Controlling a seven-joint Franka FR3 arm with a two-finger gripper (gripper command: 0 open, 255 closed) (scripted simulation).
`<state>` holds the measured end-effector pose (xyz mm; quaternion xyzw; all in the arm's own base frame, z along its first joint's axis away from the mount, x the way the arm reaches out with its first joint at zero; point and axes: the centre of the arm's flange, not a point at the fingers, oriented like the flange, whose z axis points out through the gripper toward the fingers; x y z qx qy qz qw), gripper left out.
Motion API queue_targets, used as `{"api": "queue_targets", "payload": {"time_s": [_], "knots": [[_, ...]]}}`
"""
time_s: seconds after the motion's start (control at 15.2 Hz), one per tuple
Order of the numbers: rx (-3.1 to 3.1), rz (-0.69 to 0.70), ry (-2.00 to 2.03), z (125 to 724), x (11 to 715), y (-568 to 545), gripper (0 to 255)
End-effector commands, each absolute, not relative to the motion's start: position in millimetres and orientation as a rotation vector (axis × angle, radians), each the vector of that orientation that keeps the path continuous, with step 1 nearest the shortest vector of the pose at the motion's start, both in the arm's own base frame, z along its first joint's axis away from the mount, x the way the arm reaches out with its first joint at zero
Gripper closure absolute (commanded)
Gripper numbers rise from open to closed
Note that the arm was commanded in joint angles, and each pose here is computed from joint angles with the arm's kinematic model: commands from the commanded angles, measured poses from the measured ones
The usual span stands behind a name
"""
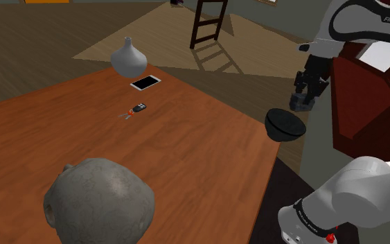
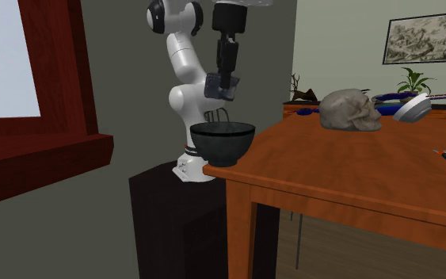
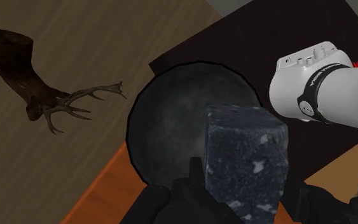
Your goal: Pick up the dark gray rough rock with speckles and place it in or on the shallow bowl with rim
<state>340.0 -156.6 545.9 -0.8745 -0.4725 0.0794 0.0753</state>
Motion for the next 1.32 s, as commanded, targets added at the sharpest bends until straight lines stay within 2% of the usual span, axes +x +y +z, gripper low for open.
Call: {"api": "queue_targets", "payload": {"time_s": [0.0, 0.79, 1.25], "knots": [[-2.623, 0.238, -1.418, 535, 338, -157, 255], [-2.623, 0.238, -1.418, 473, 338, -157, 255], [-2.623, 0.238, -1.418, 473, 338, -157, 255]]}}
